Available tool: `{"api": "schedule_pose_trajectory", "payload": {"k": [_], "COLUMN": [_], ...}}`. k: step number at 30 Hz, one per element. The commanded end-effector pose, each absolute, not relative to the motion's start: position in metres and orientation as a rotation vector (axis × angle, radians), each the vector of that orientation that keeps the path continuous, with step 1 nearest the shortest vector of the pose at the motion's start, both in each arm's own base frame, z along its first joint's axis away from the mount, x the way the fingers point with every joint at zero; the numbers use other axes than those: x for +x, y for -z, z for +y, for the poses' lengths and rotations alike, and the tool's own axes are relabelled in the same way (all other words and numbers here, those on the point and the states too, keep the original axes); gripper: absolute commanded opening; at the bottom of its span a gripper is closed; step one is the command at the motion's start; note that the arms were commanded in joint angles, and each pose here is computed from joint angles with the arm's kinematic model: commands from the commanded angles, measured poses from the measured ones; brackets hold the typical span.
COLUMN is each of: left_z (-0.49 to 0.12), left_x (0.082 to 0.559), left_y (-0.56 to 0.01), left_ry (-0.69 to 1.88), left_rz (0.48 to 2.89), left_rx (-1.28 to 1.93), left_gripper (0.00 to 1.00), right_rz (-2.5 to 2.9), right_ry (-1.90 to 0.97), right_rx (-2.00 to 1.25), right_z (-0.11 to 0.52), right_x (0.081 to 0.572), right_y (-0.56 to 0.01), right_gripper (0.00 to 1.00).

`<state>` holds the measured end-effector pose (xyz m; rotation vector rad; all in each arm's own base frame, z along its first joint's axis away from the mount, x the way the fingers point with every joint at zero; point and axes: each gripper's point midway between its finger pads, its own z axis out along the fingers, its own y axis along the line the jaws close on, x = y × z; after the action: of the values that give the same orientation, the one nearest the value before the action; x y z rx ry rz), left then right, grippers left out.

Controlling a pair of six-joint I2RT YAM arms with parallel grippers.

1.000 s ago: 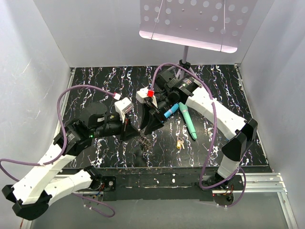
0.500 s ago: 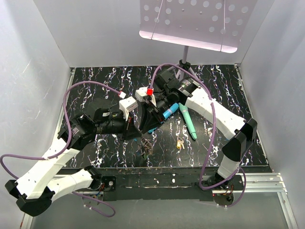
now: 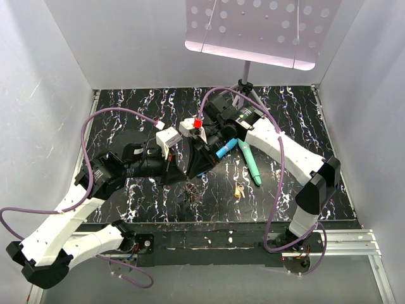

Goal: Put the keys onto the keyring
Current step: Adjust the keyring.

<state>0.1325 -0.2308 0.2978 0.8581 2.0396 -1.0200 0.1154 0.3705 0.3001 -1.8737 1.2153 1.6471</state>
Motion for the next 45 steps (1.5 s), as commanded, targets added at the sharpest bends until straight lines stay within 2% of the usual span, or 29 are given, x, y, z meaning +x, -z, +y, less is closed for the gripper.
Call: {"api": "schedule_pose_trajectory", "payload": {"k": [1, 3, 6, 9, 17, 21, 28, 29, 37, 45], "left_z": [-0.235, -0.235, -0.236, -0.236, -0.236, -0.231, -0.206, -0.201, -0.189, -0.201], "left_x": [0.131, 0.132, 0.133, 0.134, 0.138, 0.141, 0.143, 0.142, 0.133, 0.137], "left_y": [-0.321, -0.322, -0.322, -0.321, -0.322, -0.32, -0.331, -0.333, -0.307, -0.298], "left_ry": [1.07, 1.07, 1.073, 1.079, 1.095, 1.103, 1.069, 1.068, 1.16, 1.232], "left_rz": [1.943, 1.941, 1.936, 1.939, 1.908, 1.882, 1.761, 1.743, 1.625, 1.457], "left_rx": [0.865, 0.859, 0.858, 0.851, 0.774, 0.669, 0.469, 0.443, 0.289, 0.321], "left_gripper": [0.0, 0.0, 0.0, 0.0, 0.0, 0.18, 0.41, 0.42, 0.39, 0.36], "right_rz": [1.142, 1.151, 1.155, 1.16, 1.292, 1.352, 1.402, 1.399, 1.439, 1.457], "right_ry": [-1.672, -1.673, -1.676, -1.685, -1.758, -1.782, -1.814, -1.817, -1.818, -1.819], "right_rx": [-1.854, -1.859, -1.865, -1.869, -1.803, -1.751, -1.689, -1.682, -1.63, -1.604], "right_z": [0.368, 0.369, 0.37, 0.37, 0.375, 0.377, 0.38, 0.38, 0.382, 0.384], "right_x": [0.108, 0.106, 0.105, 0.102, 0.103, 0.107, 0.115, 0.117, 0.128, 0.133], "right_y": [-0.32, -0.318, -0.315, -0.314, -0.308, -0.305, -0.304, -0.304, -0.298, -0.296], "right_gripper": [0.22, 0.21, 0.15, 0.01, 0.01, 0.01, 0.01, 0.01, 0.01, 0.01]}}
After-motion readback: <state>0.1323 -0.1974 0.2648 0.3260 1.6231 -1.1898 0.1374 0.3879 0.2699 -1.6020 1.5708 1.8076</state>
